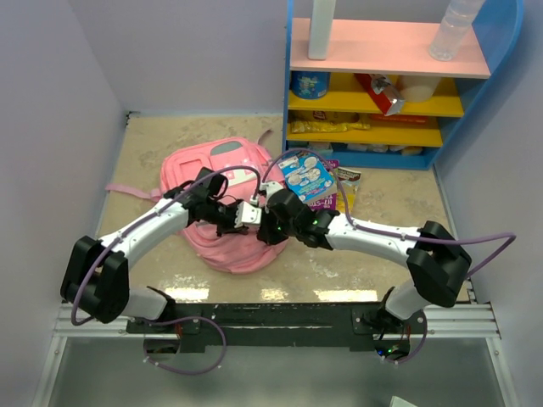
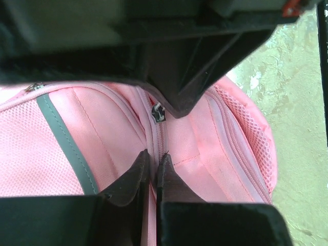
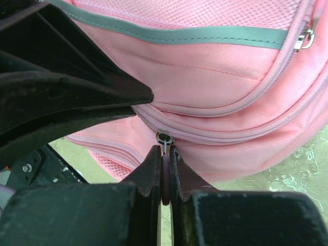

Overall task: Pack the student bag
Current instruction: Zip the student bag at the center of the board.

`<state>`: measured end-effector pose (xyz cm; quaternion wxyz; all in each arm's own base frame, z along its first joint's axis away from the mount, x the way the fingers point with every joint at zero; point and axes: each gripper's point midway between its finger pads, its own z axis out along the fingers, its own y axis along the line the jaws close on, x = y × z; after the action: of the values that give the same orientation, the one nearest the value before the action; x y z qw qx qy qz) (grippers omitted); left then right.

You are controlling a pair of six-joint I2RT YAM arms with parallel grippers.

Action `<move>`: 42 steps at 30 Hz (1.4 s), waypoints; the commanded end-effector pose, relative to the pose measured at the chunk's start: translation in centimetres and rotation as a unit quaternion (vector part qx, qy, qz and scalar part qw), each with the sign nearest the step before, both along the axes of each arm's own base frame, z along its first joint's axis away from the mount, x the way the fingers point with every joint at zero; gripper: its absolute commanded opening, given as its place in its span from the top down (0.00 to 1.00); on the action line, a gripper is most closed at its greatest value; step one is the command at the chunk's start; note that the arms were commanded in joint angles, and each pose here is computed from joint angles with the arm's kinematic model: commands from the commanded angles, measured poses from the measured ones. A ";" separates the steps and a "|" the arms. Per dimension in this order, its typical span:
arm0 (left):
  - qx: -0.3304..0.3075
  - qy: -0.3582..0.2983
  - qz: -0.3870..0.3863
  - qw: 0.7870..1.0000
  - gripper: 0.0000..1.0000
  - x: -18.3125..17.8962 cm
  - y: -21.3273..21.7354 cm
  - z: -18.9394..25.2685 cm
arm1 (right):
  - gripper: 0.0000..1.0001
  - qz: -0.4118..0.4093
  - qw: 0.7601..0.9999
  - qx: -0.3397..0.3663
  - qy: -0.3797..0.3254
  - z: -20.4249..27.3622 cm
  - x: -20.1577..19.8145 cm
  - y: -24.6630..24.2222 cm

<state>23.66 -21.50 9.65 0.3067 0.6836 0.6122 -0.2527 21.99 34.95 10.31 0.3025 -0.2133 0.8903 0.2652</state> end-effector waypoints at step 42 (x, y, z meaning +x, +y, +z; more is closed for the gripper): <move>0.075 0.083 -0.181 0.977 1.00 -10.1 5.6 -0.2 | 1.00 -0.206 0.962 -0.004 -0.179 7.2 21.2 -7.7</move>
<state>24.00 -18.15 11.01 0.2914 0.8068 0.4884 -0.1603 31.53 31.60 9.19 0.2923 -0.1796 0.9120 0.2248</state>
